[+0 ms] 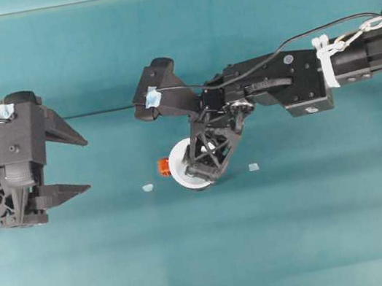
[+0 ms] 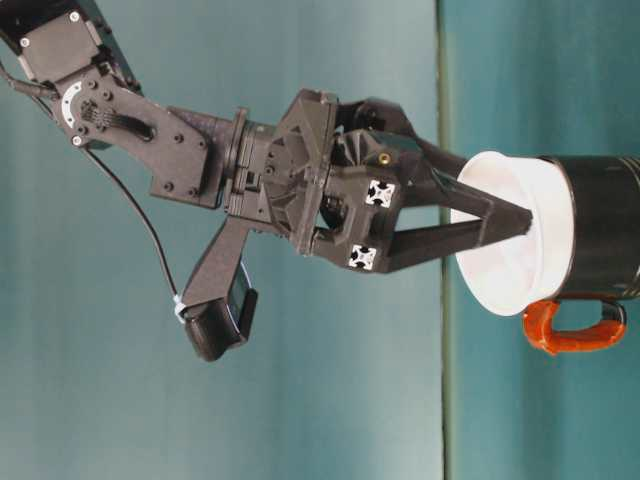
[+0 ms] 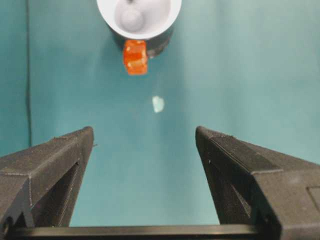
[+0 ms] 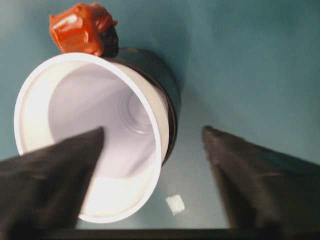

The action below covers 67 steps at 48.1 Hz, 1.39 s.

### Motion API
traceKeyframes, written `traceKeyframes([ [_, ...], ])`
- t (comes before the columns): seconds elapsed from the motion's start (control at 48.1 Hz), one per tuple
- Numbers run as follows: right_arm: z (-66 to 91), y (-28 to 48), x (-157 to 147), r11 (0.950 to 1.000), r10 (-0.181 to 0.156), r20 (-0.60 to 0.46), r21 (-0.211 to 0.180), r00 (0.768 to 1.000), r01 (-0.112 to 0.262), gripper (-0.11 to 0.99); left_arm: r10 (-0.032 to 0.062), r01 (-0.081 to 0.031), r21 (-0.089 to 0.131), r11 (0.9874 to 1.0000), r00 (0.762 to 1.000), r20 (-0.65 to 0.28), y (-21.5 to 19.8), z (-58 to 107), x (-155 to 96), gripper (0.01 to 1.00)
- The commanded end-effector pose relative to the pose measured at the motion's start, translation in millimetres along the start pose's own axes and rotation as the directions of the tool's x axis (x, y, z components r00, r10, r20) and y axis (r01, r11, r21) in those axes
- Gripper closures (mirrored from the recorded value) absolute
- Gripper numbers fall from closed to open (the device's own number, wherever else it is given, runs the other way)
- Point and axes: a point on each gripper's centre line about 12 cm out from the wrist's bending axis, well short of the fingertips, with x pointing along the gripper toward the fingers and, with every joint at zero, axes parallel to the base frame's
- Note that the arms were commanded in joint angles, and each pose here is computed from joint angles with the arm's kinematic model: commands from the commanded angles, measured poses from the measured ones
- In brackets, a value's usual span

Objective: Put the paper cup into the moved red handle cup holder.

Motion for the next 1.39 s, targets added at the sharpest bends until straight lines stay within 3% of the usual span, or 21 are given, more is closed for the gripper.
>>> traceKeyframes([
  [0.0,5.5,5.5,-22.8,0.9996,0.020,0.053,-0.022,0.998,-0.019,0.22,0.0043,-0.004,-0.003,1.0000,1.000,0.015,1.3,3.9,-2.5,0.108],
  [0.062,5.3,5.6,-25.1,0.9995,0.022,0.057,-0.022,0.998,-0.021,0.05,0.0031,-0.003,-0.001,1.0000,1.000,0.014,0.8,3.8,-2.5,0.108],
  [0.104,5.2,5.5,-25.4,0.9995,0.022,0.058,-0.022,0.998,-0.021,0.00,0.0050,-0.005,0.001,1.0000,1.000,0.017,1.1,4.5,-2.8,0.108],
  [0.229,6.3,6.1,-28.1,0.9994,0.027,0.071,-0.021,0.997,-0.026,0.06,0.0042,-0.004,-0.003,1.0000,1.000,0.013,1.3,3.7,-2.5,0.108],
  [0.499,9.0,7.6,-38.3,0.9990,0.036,0.099,-0.029,0.994,-0.033,0.06,0.0031,-0.003,-0.001,1.0000,1.000,0.014,0.8,3.8,-2.5,0.108],
  [0.52,9.1,7.9,-41.7,0.9989,0.040,0.104,-0.029,0.994,-0.037,0.06,0.0061,-0.006,-0.002,1.0000,1.000,0.015,1.5,4.3,-2.8,0.108],
  [0.77,3.0,6.0,-108.8,0.9958,0.064,0.250,-0.079,0.966,-0.046,0.06,0.0031,-0.003,-0.014,0.9999,1.000,0.014,0.8,3.8,-2.5,0.108],
  [0.915,-9.6,1.1,-143.9,0.9939,0.076,0.330,-0.100,0.941,-0.046,0.06,0.0031,-0.003,-0.014,0.9999,1.000,0.014,0.8,2.5,-3.1,0.109],
  [1.061,-27.3,-3.0,-163.1,0.9907,0.111,0.414,-0.119,0.904,-0.067,0.06,0.0041,-0.004,-0.015,0.9999,1.000,0.012,1.1,1.9,-2.8,0.110],
  [1.373,-58.9,-12.7,-181.1,0.9814,0.186,0.585,-0.150,0.790,-0.120,0.06,0.0031,-0.003,-0.014,0.9999,1.000,0.014,0.8,2.5,-3.1,0.111],
])
